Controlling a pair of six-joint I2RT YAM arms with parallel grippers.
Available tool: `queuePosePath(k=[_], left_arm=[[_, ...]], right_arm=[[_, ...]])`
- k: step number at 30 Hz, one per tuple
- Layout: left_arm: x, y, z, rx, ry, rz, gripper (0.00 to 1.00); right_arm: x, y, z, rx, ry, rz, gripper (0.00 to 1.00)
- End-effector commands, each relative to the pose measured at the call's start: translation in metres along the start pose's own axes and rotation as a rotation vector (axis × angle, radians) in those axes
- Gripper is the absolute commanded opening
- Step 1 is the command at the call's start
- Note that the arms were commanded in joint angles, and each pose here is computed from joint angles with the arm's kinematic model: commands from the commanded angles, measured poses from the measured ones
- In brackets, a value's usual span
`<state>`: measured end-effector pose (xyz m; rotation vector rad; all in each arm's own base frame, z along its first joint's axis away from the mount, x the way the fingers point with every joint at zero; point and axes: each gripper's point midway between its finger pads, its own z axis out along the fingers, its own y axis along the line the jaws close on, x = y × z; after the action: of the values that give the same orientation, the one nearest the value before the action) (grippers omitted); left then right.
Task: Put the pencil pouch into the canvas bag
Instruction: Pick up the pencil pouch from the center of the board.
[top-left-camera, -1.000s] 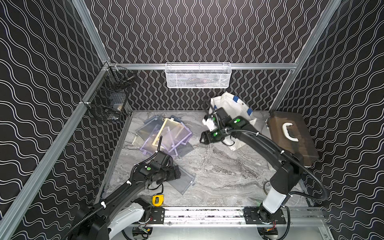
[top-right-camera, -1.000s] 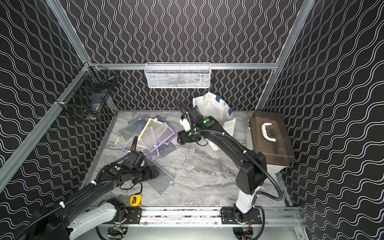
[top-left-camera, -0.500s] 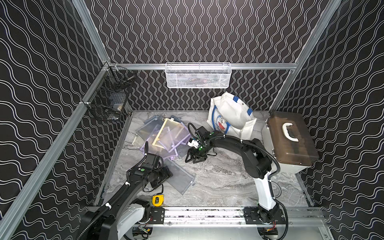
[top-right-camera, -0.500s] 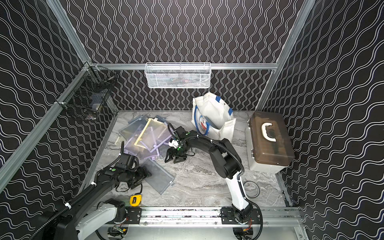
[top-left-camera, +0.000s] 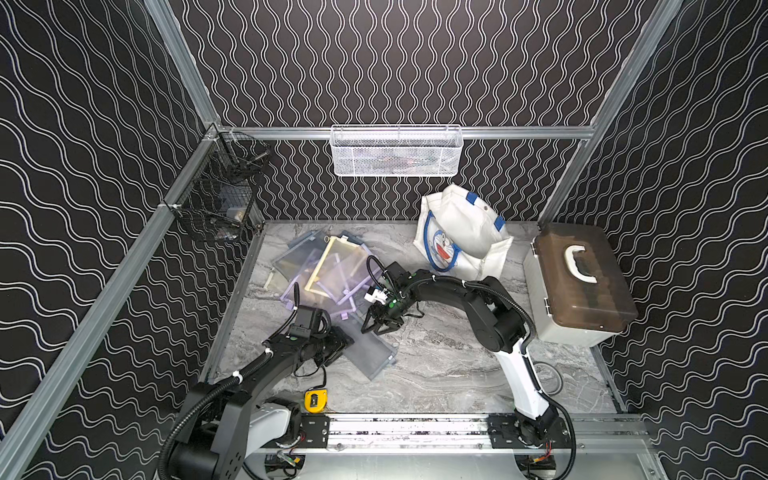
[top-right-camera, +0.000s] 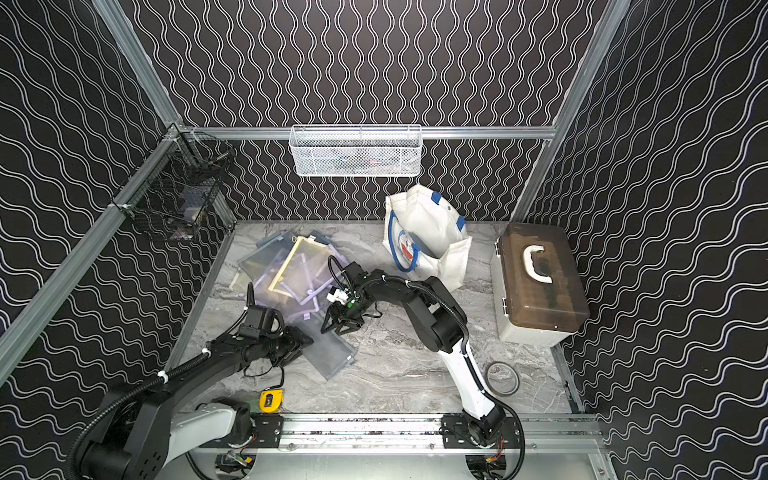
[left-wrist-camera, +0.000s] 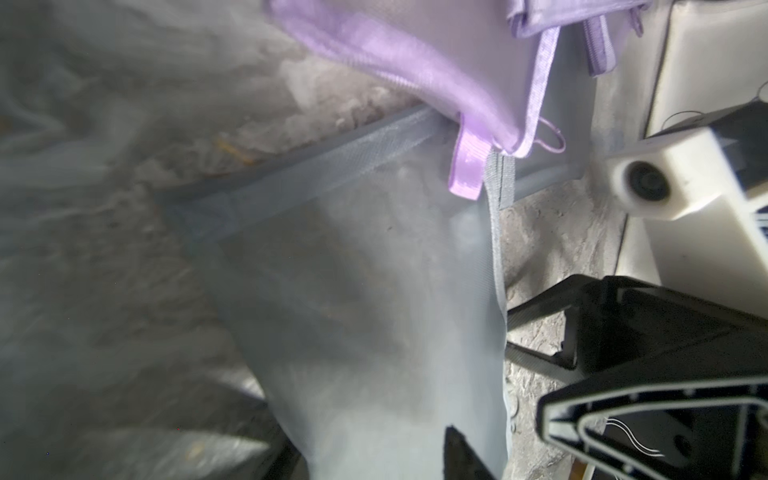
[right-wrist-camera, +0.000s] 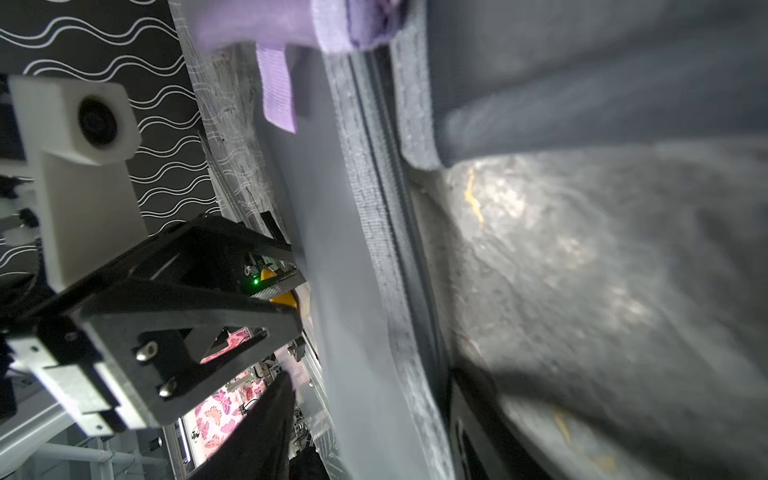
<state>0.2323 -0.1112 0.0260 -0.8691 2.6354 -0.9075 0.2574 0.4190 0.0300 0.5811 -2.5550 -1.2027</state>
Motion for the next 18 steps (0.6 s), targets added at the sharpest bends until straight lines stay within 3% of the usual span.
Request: queuePosePath(k=[1, 4, 8, 14, 18], left_arm=[[-0.004, -0.005, 0.004, 0.033, -0.015, -0.005, 0.4], [-0.006, -0.015, 0.004, 0.069, -0.01, 0.01, 0.26], [-0.007, -0.029, -0.003, 0.085, -0.026, 0.058, 0.02], [-0.012, -0.071, -0.033, 0.201, -0.072, 0.169, 0.0], [-0.008, -0.117, -0.055, 0.332, -0.085, 0.31, 0.0]], right_arm=[[0.003, -0.004, 0.003, 0.009, 0.006, 0.021, 0.49], [0.005, 0.001, -0.002, 0.0, -0.004, 0.012, 0.42], [0.009, 0.012, -0.018, 0.001, -0.023, -0.006, 0.43], [0.014, 0.041, -0.071, -0.002, -0.117, -0.029, 0.5], [0.018, 0.072, -0.133, -0.02, -0.236, -0.034, 0.62]])
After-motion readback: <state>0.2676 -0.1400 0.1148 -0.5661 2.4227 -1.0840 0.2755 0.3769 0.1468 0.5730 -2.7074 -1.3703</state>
